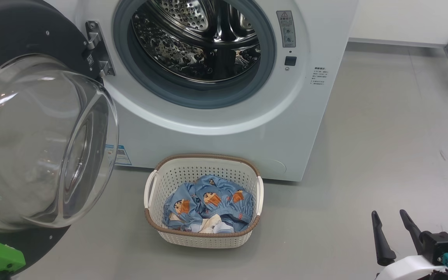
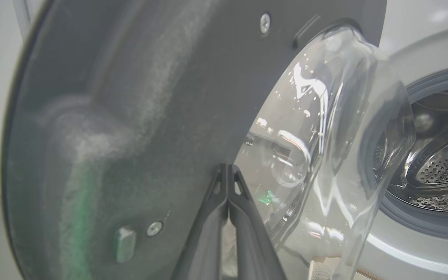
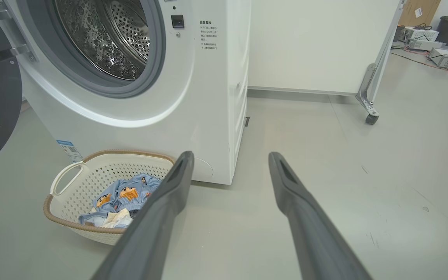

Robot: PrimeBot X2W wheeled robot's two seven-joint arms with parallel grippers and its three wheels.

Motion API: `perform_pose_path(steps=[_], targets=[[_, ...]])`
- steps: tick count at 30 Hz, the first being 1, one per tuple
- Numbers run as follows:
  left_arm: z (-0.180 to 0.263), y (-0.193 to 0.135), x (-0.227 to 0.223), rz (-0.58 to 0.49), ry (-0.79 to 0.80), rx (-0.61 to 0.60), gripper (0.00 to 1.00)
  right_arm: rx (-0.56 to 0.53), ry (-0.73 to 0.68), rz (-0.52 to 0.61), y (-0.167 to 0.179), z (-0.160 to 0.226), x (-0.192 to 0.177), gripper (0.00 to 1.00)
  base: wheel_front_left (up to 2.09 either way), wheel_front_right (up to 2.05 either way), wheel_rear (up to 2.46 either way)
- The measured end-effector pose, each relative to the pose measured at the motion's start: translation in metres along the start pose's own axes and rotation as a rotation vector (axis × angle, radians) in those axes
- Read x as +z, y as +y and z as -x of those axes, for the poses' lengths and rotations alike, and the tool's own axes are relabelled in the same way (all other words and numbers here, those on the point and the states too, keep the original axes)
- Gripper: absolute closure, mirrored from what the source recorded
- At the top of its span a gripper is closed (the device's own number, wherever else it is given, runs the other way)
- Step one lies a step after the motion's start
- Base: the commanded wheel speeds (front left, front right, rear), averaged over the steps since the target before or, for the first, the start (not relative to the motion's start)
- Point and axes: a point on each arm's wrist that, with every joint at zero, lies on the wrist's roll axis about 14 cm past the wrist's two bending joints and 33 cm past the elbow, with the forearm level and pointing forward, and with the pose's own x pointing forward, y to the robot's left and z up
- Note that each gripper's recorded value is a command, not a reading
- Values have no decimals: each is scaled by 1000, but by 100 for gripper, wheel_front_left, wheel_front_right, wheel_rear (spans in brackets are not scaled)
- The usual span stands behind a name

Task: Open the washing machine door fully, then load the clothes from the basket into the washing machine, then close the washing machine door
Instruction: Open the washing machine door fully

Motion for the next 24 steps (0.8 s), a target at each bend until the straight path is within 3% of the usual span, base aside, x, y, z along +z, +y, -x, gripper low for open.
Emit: perform_pose_path(steps=[7, 14, 15, 16, 18, 19, 20, 24], targets=[[0, -7, 10, 34, -47, -7, 100, -10, -8, -1, -2, 2, 2, 0, 0, 0, 0], [5, -43, 44, 70, -165, -109, 100, -16, -18, -2, -4, 3, 6, 0, 0, 0, 0], [6, -50, 51, 73, -186, -135, 88, -16, -19, -2, -4, 3, 6, 0, 0, 0, 0], [8, -58, 58, 76, -210, -163, 65, -16, -21, -3, -3, 3, 6, 0, 0, 0, 0], [11, -66, 64, 79, -230, -193, 35, -15, -22, -3, -3, 3, 6, 0, 0, 0, 0], [13, -73, 69, 79, -245, -221, 11, -13, -22, -3, -2, 3, 7, 0, 0, 0, 0], [15, -81, 75, 79, -266, -250, 0, -9, -22, -3, -1, 3, 7, 0, 0, 0, 0], [29, -121, 89, 95, -315, -400, 0, -7, -28, -6, 1, 5, 8, 0, 0, 0, 0]])
